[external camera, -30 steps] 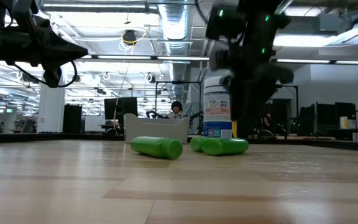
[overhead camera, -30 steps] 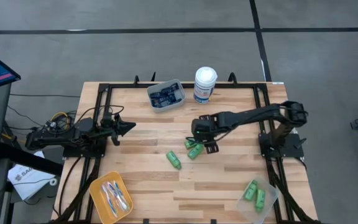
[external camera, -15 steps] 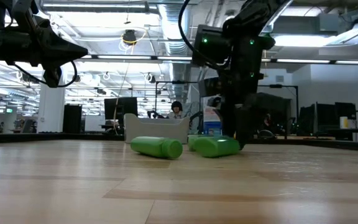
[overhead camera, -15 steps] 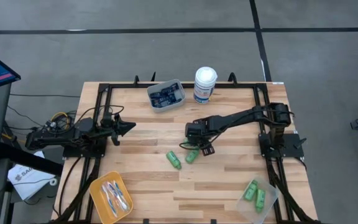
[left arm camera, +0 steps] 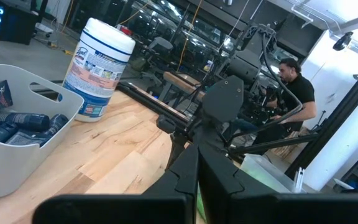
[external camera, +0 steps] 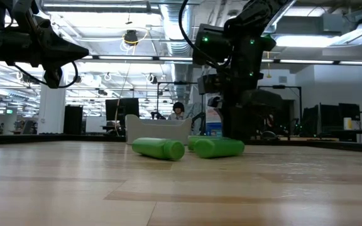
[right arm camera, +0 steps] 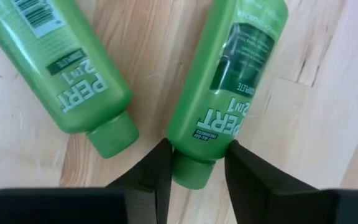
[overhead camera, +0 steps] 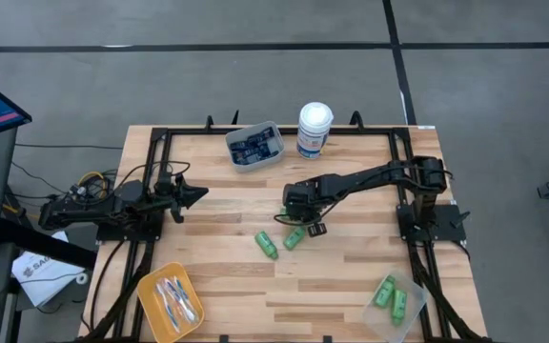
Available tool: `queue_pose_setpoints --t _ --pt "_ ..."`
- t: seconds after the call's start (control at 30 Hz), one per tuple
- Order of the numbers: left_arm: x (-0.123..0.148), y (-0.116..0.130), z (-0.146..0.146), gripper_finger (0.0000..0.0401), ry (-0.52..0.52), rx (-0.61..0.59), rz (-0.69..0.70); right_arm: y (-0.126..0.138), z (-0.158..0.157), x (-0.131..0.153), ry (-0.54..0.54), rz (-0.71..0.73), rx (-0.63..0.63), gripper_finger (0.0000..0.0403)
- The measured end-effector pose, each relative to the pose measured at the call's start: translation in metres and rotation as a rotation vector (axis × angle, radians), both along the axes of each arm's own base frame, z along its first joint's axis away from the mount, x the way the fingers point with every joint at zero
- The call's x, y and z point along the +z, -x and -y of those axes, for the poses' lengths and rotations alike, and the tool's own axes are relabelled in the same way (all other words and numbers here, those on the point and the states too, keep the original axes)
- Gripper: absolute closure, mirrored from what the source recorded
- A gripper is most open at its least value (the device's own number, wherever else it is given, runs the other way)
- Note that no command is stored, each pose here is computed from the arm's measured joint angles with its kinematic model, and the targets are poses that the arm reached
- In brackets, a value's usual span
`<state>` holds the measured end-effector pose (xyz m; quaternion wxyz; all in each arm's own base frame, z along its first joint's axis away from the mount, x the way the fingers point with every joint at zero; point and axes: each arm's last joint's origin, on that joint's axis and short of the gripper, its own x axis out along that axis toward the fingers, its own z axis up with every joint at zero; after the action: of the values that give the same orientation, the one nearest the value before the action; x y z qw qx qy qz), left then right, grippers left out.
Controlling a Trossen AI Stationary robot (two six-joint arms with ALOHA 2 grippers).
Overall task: Pick & Place Travel size toiletries
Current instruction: Put the green shampoo into the transparent bin
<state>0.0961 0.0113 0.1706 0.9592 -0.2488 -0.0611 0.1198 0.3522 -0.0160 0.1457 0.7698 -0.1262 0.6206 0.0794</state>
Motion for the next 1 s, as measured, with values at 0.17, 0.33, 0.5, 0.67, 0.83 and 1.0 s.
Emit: queue_pose_setpoints --t 0.17,0.33,0.5,0.67,0.83,1.0 --pt "0.0 0.0 0.0 0.0399 0.0 0.0 0.0 0.0 0.0 0.001 -0.005 0.001 -0.026 0.0294" --pt "0.0 0.0 0.0 0.0399 0.0 0.0 0.0 0.005 -0.001 0.018 -0.017 0.043 -0.067 0.0296" --pt "0.0 0.0 0.0 0.0399 0.0 0.0 0.0 0.018 -0.002 0.06 -0.032 0.149 -0.117 0.0302" --pt "0.0 0.0 0.0 0.0399 0.0 0.0 0.0 0.048 -0.014 0.111 -0.067 0.253 -0.16 0.0338" --pt "0.0 0.0 0.0 0.0399 0.0 0.0 0.0 0.069 -0.032 0.139 -0.08 0.32 -0.096 0.0374" --pt "0.0 0.0 0.0 0.0399 0.0 -0.001 0.0 0.06 -0.045 0.13 -0.053 0.319 0.024 0.0352"
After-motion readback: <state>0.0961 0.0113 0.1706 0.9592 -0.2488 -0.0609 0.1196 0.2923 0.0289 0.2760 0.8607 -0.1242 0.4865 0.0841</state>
